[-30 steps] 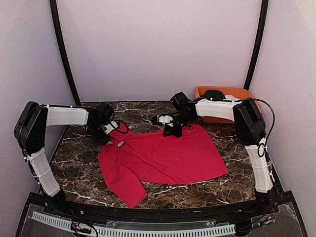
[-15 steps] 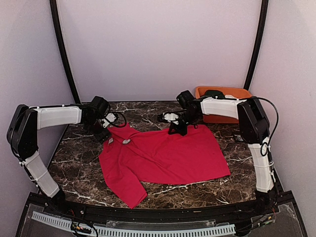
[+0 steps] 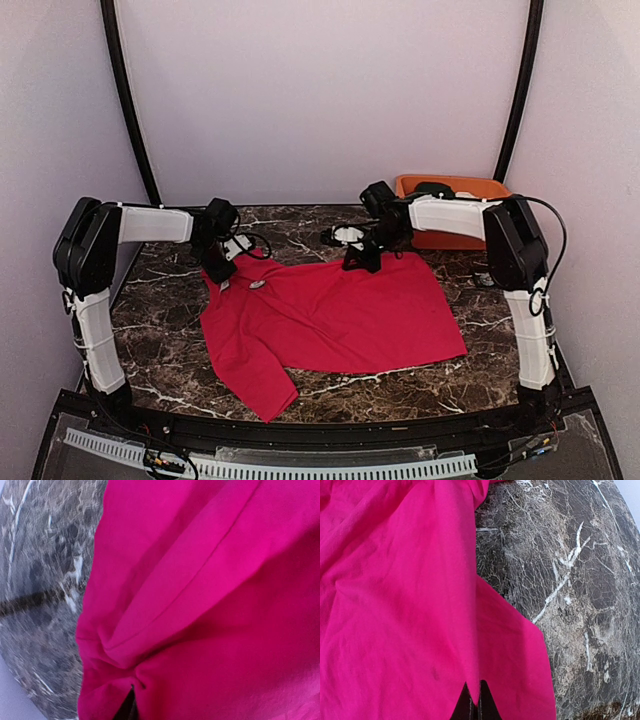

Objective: Pin the brooch onto the clothing
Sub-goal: Adjust the clothing with brooches at the center of the board.

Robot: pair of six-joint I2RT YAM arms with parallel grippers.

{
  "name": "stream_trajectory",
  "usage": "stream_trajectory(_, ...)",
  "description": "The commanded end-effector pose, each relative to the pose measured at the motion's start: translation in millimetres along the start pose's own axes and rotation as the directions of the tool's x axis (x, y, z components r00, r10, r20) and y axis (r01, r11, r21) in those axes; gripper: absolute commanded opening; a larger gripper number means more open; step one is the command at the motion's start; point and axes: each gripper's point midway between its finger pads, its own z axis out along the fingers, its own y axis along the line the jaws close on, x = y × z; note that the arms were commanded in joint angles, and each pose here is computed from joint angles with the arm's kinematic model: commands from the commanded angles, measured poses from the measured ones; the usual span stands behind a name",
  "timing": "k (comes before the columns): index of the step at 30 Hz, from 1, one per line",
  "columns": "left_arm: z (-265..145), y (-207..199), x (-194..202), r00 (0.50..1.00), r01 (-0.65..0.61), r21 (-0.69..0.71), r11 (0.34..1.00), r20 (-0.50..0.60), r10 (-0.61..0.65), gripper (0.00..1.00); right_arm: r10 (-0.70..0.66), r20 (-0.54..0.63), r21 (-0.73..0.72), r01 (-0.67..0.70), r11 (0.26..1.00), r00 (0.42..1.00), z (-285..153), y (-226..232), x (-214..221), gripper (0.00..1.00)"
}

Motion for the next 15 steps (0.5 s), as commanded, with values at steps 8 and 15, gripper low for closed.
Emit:
stream_trajectory(8,-18,3,3,1.000,0.004,-0.002,1.000,0.027,-0.003,0.01,0.125,-0.045,0.119,-0.119,0.986,0.991,-35,-34,26,0.00)
stream_trajectory(15,-8,8,4,0.999,0.034,-0.005,0.999,-0.015,-0.034,0.02,0.135,-0.010,0.082,-0.134,0.988,0.991,-32,-33,16,0.00)
